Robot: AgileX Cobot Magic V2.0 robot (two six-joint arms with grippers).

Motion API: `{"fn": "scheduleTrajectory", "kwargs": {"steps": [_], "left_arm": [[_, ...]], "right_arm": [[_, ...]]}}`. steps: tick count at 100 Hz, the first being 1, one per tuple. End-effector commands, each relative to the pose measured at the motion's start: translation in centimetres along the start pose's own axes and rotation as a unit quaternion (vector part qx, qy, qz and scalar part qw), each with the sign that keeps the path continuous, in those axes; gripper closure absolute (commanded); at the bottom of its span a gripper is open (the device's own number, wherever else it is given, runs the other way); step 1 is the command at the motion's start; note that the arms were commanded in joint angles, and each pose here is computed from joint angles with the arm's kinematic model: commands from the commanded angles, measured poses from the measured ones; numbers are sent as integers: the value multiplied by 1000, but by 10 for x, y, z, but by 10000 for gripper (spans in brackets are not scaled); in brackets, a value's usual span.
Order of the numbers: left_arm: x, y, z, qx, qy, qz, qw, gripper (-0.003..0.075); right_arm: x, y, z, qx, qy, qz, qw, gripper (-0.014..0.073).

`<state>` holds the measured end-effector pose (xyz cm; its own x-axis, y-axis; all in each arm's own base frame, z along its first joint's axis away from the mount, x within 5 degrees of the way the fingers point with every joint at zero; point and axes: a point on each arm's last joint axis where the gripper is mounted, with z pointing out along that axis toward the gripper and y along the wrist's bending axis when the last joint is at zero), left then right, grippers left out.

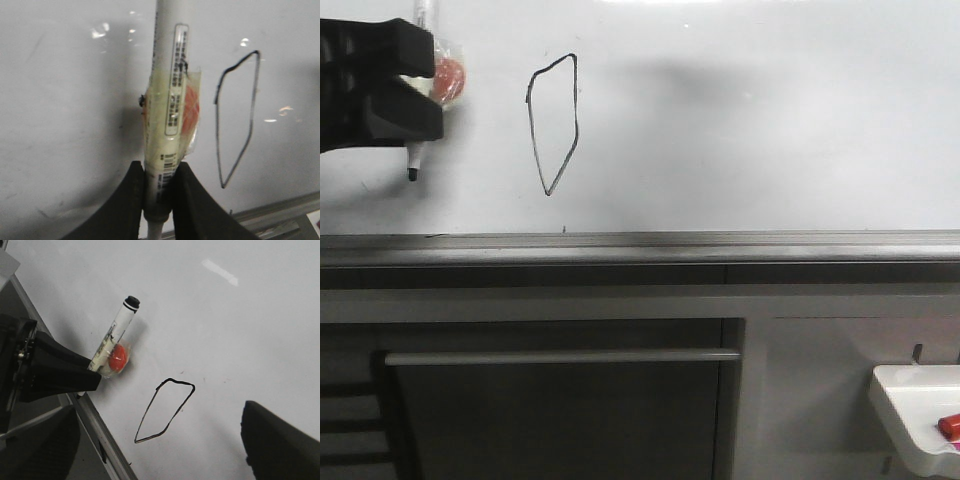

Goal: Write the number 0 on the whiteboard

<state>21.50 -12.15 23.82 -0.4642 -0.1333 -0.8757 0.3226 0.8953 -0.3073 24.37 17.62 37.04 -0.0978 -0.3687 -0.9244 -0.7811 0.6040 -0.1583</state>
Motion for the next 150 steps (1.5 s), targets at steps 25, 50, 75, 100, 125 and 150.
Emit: {"fn": "scheduleTrajectory", "kwargs": {"steps": [25,50,75,100,125,150], "left_arm": [[-7,3,7,-15,-16,-50,999,741],[-11,2,7,-12,-35,-48,998,741],[-14,3,7,-12,-53,-49,997,741],[-14,2,7,-6,-52,-18,998,639],[-15,2,7,-7,-53,-15,998,459],[-17,0,2,1,-51,2,999,456]], "right_arm": [[-19,-3,-14,22,-44,9,999,4],[-18,-1,-14,14,-40,9,999,4],[-17,0,-14,7,-38,10,999,4],[-17,0,-14,7,-37,10,999,4],[-17,1,-14,4,-36,9,999,4],[-17,-1,-15,6,-37,11,999,4]]}}
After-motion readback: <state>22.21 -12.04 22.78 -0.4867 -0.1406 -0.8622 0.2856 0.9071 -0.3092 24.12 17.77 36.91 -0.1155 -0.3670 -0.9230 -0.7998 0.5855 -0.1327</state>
